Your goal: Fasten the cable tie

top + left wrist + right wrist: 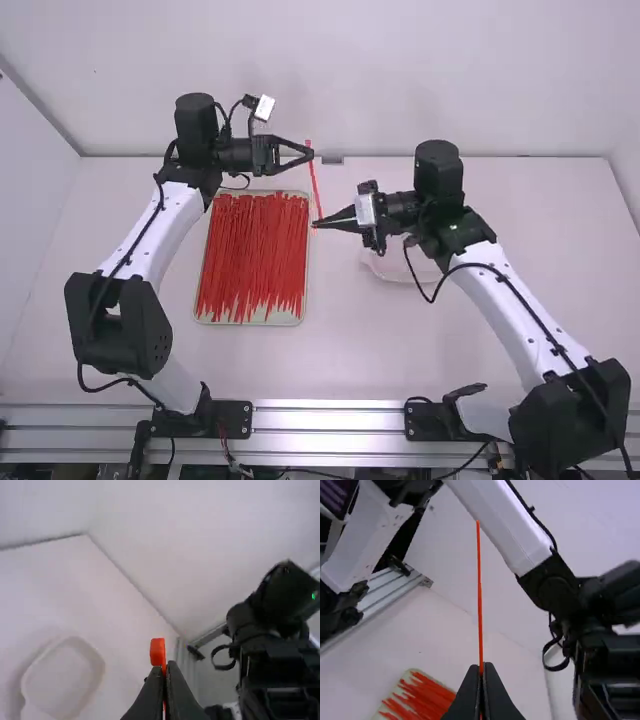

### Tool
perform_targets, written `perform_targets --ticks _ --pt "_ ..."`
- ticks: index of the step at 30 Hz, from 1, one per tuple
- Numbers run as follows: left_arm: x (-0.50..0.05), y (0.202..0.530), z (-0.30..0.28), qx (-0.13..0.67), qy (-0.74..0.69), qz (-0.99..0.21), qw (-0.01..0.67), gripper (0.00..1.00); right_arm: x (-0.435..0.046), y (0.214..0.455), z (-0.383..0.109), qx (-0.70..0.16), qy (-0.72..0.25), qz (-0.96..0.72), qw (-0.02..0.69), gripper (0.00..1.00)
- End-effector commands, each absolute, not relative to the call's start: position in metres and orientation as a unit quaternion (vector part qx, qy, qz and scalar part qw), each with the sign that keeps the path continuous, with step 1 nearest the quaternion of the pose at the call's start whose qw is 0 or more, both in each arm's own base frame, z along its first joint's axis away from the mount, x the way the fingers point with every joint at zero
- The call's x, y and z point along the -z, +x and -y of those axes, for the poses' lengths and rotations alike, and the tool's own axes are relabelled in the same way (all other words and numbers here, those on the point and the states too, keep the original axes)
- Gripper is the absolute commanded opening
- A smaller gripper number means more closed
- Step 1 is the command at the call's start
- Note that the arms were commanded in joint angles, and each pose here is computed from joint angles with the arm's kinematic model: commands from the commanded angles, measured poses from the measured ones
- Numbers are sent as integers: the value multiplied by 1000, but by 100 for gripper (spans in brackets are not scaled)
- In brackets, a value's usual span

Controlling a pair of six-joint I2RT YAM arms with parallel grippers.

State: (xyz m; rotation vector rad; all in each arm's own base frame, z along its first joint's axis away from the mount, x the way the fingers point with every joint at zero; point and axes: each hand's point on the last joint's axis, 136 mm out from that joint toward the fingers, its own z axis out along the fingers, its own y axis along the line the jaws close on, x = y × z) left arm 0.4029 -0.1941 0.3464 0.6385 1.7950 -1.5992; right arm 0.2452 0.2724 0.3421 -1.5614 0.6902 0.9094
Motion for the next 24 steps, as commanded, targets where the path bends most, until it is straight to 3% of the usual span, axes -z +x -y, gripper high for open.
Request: perform_targets --ticks 1,9,16,24 --pt "-358 391 196 584 339 -634 378 2 -345 249 -274 -405 -654 -316 555 0" --pt "-359 389 196 542 411 -588 437 2 -333 256 -278 -474 -621 -371 502 0" --pt "-358 391 196 445 515 -501 535 2 -349 270 -280 -569 -525 -480 413 0" --pt "-358 392 194 378 568 -439 584 2 -360 291 -288 -600 -416 -570 377 0"
